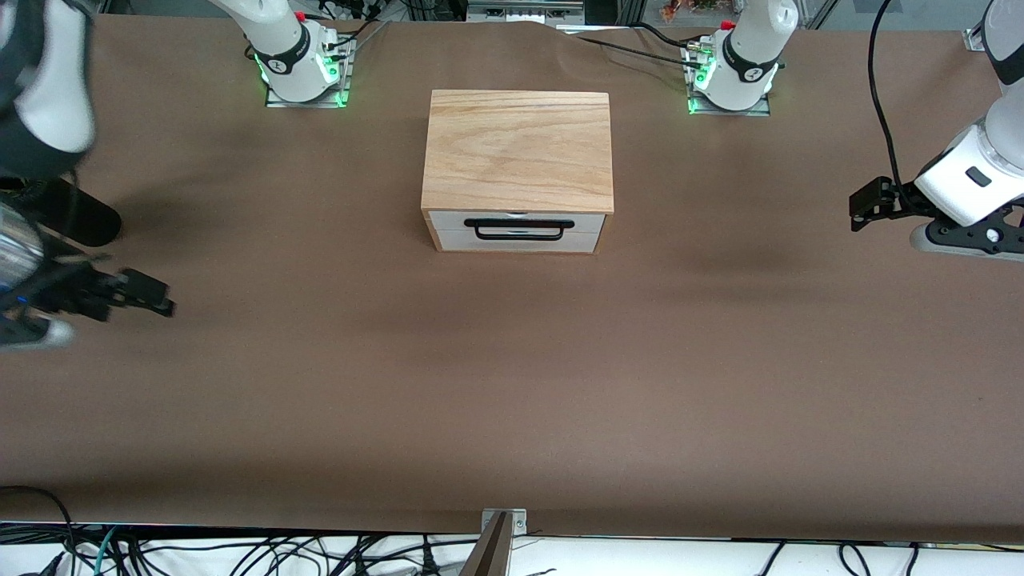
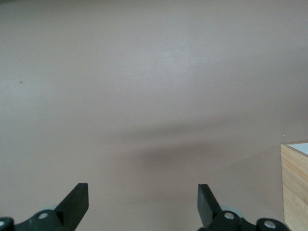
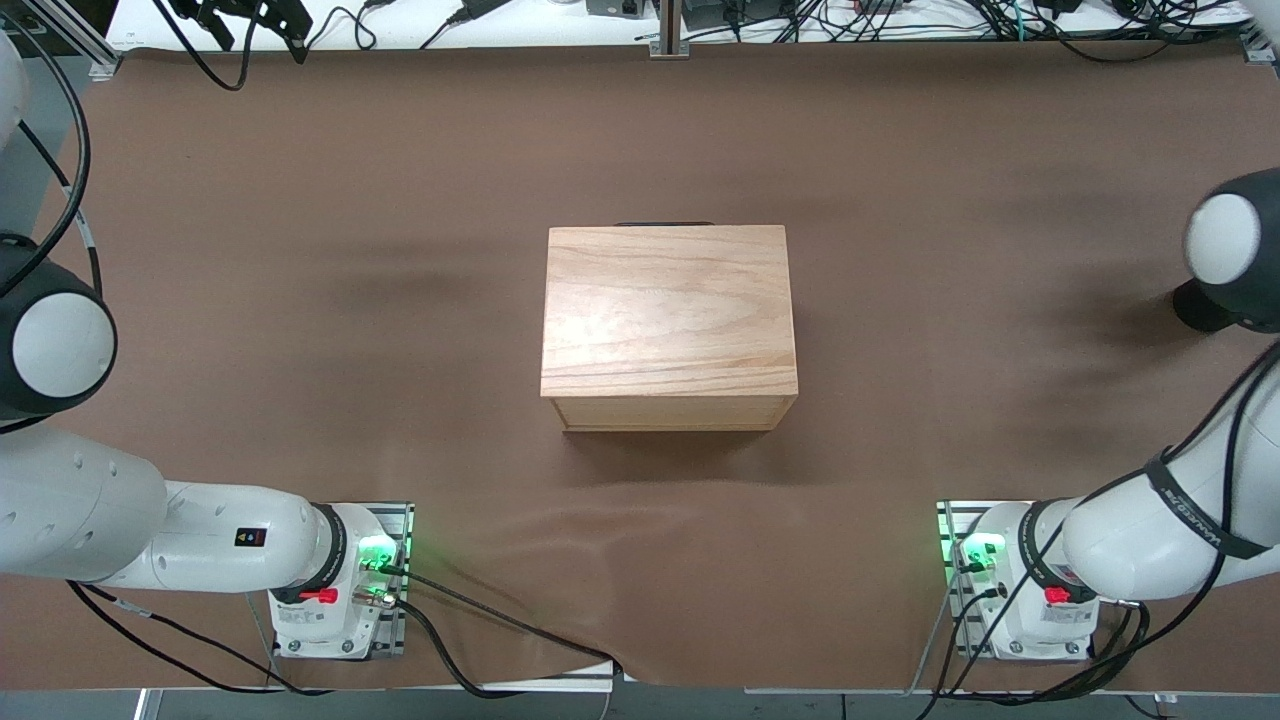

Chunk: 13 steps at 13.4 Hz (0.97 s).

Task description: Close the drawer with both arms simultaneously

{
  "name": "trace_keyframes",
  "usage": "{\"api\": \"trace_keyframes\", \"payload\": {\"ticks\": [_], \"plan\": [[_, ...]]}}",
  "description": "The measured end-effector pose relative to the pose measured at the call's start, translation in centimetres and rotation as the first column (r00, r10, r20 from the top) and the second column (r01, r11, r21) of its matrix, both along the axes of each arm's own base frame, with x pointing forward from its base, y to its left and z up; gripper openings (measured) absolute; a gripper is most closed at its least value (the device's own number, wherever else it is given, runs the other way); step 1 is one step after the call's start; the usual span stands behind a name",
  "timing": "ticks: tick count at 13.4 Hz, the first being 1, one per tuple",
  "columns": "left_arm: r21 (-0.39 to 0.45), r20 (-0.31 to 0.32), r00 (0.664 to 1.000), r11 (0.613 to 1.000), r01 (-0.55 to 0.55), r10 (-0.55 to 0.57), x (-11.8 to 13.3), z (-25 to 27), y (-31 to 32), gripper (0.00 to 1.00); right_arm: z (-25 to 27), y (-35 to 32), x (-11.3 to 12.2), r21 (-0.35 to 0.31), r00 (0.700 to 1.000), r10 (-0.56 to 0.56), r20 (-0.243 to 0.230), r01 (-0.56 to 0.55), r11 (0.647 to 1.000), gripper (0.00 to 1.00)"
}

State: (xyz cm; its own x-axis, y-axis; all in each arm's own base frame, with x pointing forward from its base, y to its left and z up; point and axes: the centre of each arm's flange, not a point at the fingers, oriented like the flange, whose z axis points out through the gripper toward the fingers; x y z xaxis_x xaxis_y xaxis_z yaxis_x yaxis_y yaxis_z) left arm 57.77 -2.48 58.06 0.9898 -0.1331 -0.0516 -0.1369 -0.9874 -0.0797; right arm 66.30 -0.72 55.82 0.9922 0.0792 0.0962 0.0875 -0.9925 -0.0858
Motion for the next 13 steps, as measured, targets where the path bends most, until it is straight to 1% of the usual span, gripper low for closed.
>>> {"api": "trace_keyframes", "payload": {"ticks": [2, 3, 5, 7, 9, 13], "plan": [[0.0, 0.002, 1.0, 1.0, -0.003, 0.003, 0.0, 0.0, 0.2, 1.0, 1.1, -2.6, -2.6, 0.007, 0.999, 0.052, 0.001, -0.052, 0.999, 1.0], [0.0, 0.005, 1.0, 1.0, -0.008, 0.008, 0.0, 0.0, 0.6, 1.0, 1.5, -4.1, -3.7, -0.005, 0.998, 0.065, 0.0, -0.065, 0.998, 1.0], [0.0, 0.014, 1.0, 1.0, -0.013, 0.013, 0.0, 0.2, 1.0, 1.0, 2.1, -6.9, -5.3, -0.049, 0.998, 0.067, -0.002, -0.067, 0.997, 1.0], [0.0, 0.018, 1.0, 1.0, -0.013, 0.013, 0.0, 0.3, 1.0, 1.0, 2.6, -7.5, -5.8, -0.093, 0.997, 0.078, -0.006, -0.079, 0.993, 1.0], [-0.001, 0.019, 1.0, 1.0, -0.013, 0.013, 0.0, 0.4, 1.0, 1.0, 2.6, -5.8, -5.7, -0.134, 0.993, 0.118, -0.015, -0.119, 0.984, 1.0], [0.0, 0.019, 0.999, 1.0, -0.026, 0.026, 0.0, 0.4, 1.8, 1.0, 2.5, -4.9, -5.5, -0.153, 0.99, 0.139, -0.023, -0.141, 0.978, 1.0]]}}
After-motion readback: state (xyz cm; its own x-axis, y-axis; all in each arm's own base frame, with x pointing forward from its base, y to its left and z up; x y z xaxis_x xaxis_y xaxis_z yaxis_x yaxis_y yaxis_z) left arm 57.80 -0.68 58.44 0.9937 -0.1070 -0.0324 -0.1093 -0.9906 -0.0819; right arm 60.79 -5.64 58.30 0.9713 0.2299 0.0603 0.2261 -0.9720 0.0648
